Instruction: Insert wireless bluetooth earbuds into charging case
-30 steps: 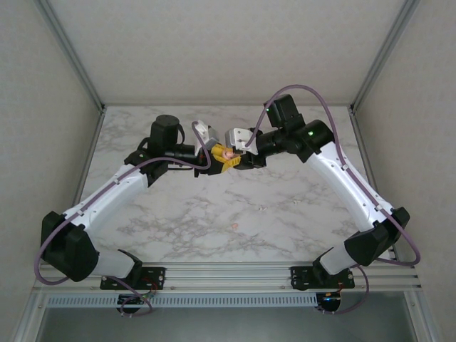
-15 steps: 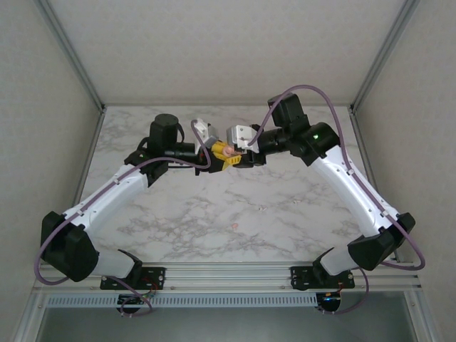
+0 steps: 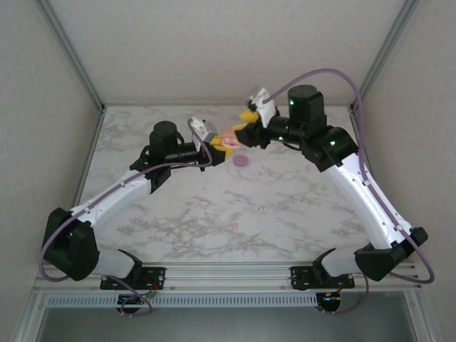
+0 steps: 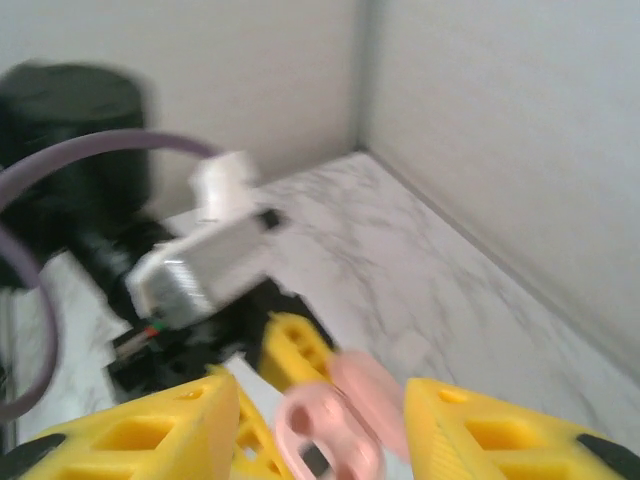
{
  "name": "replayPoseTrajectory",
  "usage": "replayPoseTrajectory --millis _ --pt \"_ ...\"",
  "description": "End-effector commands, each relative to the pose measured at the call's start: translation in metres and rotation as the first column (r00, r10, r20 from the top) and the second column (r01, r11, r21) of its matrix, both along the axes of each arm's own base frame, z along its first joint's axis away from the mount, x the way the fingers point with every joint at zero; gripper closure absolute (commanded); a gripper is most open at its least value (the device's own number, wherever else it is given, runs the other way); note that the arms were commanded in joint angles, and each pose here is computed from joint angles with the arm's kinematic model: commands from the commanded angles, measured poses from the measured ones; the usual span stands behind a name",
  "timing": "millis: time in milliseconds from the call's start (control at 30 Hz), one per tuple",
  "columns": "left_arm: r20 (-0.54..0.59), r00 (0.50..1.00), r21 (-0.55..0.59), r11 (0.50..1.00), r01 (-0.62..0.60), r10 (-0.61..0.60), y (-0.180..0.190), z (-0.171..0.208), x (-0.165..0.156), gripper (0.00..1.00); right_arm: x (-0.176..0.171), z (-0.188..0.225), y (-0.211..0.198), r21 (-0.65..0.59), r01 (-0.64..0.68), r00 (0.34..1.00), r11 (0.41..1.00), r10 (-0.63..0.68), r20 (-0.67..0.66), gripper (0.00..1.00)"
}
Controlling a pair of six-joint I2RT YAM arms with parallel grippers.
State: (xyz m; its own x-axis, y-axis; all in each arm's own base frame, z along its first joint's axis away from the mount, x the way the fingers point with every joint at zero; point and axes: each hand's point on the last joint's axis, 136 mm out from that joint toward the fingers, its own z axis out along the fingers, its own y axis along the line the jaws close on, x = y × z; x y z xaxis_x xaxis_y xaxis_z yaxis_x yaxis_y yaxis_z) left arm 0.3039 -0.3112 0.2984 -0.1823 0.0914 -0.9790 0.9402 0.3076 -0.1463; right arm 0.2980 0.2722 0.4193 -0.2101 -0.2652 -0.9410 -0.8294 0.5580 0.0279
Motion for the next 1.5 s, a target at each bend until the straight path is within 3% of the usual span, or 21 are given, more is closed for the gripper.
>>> replayPoseTrajectory --millis 0,100,267,400,633,833,1000,1133,1233,1467 --pt "0.002 0.987 -0.029 0.987 -0.158 0.158 0.009 -0.006 0.029 0.76 0.031 -0.049 -0.072 0.033 0.507 0.798 0.861 -0.455 -0.395 0.57" --pt "-0.006 0.979 -0.017 0.979 -0.205 0.205 0.014 -0.013 0.034 0.76 0.022 -0.107 -0.124 -0.086 0.696 0.568 0.713 -0.619 -0.542 0.58" --pt "0.007 0.975 -0.017 0.975 -0.223 0.223 0.018 -0.012 0.034 0.76 0.002 -0.137 -0.189 -0.097 0.832 0.385 0.546 -0.695 -0.607 0.57" --pt "0.021 0.973 -0.024 0.973 -0.229 0.229 0.02 -0.006 0.032 0.76 -0.006 -0.143 -0.219 -0.092 0.879 0.315 0.468 -0.716 -0.623 0.55" --pt "0.05 0.972 -0.024 0.973 -0.229 0.23 0.023 0.002 0.026 0.76 -0.005 -0.155 -0.246 -0.168 0.892 0.234 0.42 -0.745 -0.624 0.55" --pt "0.067 0.968 -0.033 0.971 -0.238 0.24 0.028 0.01 0.021 0.76 0.008 -0.18 -0.281 -0.249 0.911 0.136 0.328 -0.81 -0.571 0.53" --pt "0.079 0.967 -0.035 0.97 -0.242 0.244 0.03 0.014 0.02 0.76 0.044 -0.211 -0.32 -0.372 0.89 0.024 0.264 -0.842 -0.54 0.53" --pt "0.094 0.963 -0.025 0.968 -0.25 0.251 0.032 0.015 0.019 0.76 0.085 -0.221 -0.346 -0.411 0.882 0.001 0.23 -0.874 -0.487 0.51" --pt "0.102 0.962 -0.022 0.967 -0.253 0.254 0.033 0.017 0.019 0.76 0.115 -0.229 -0.374 -0.45 0.878 -0.032 0.162 -0.919 -0.393 0.5" --pt "0.102 0.959 -0.033 0.964 -0.264 0.266 0.034 0.02 0.021 0.76 0.176 -0.278 -0.425 -0.555 0.83 -0.197 0.061 -0.898 -0.393 0.5"
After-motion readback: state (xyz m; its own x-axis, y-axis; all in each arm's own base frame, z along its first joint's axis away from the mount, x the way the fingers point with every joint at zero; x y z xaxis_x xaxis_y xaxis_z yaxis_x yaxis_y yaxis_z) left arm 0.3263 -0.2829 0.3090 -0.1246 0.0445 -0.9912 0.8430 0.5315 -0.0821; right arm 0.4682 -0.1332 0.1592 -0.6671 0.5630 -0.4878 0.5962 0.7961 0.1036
